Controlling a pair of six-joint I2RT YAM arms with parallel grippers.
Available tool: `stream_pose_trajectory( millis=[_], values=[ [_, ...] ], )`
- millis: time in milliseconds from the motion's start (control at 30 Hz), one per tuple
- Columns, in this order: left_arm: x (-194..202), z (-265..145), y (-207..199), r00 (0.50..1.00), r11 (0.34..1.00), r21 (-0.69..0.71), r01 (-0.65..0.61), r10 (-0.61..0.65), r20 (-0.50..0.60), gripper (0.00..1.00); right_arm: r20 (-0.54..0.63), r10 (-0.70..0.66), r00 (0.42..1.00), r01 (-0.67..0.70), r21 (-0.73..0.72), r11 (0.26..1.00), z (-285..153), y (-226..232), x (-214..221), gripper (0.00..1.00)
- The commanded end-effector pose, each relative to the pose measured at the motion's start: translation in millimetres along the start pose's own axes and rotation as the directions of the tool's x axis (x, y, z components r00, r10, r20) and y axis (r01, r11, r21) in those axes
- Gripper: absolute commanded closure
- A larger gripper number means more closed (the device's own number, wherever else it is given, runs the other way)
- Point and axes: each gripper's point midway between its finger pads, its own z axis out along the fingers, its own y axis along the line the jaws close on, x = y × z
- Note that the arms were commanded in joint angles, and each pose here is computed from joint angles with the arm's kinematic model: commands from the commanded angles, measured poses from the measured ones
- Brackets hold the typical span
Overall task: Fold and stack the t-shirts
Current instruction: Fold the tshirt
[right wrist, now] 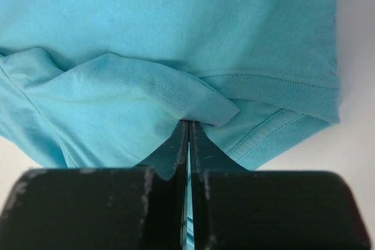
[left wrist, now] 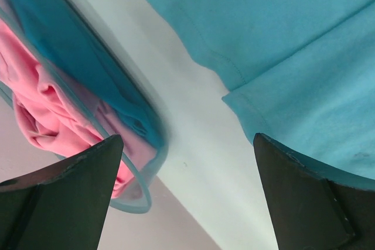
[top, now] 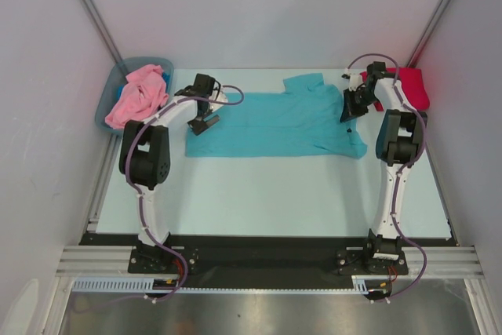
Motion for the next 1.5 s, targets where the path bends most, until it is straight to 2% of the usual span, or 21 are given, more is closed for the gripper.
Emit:
stream_pose_trajectory(
  millis=[0, 400, 1067, 1167, 1467],
  values=[
    [-8, -24, 31, 0.973, 0.973, -0.080, 0.216, -0.208, 0.098, 0.00, 0.077, -0.063, 0.995, 0.061, 0.022, 0.998, -29, 15, -29, 1.00],
    [-20, -24, 21, 0.975, 0.977, -0.070, 0.201, -0.192, 0.111, 0.00, 0.119, -0.186, 0.975, 0.178, 0.076, 0.981, -58, 53, -53, 1.00],
    [-36, -32, 5, 0.980, 0.986, -0.062, 0.156, -0.147, 0.132, 0.00, 0.170, -0.270, 0.948, 0.237, 0.192, 0.952, -91, 51, -81, 1.00],
    [-36, -32, 2, 0.982, 0.988, -0.061, 0.145, -0.136, 0.131, 0.00, 0.171, -0.301, 0.938, 0.270, 0.183, 0.945, -86, 67, -86, 1.00],
    [-37, -35, -5, 0.984, 0.990, -0.057, 0.130, -0.121, 0.131, 0.00, 0.206, -0.338, 0.918, 0.301, 0.191, 0.934, -87, 73, -101, 1.00]
  ],
)
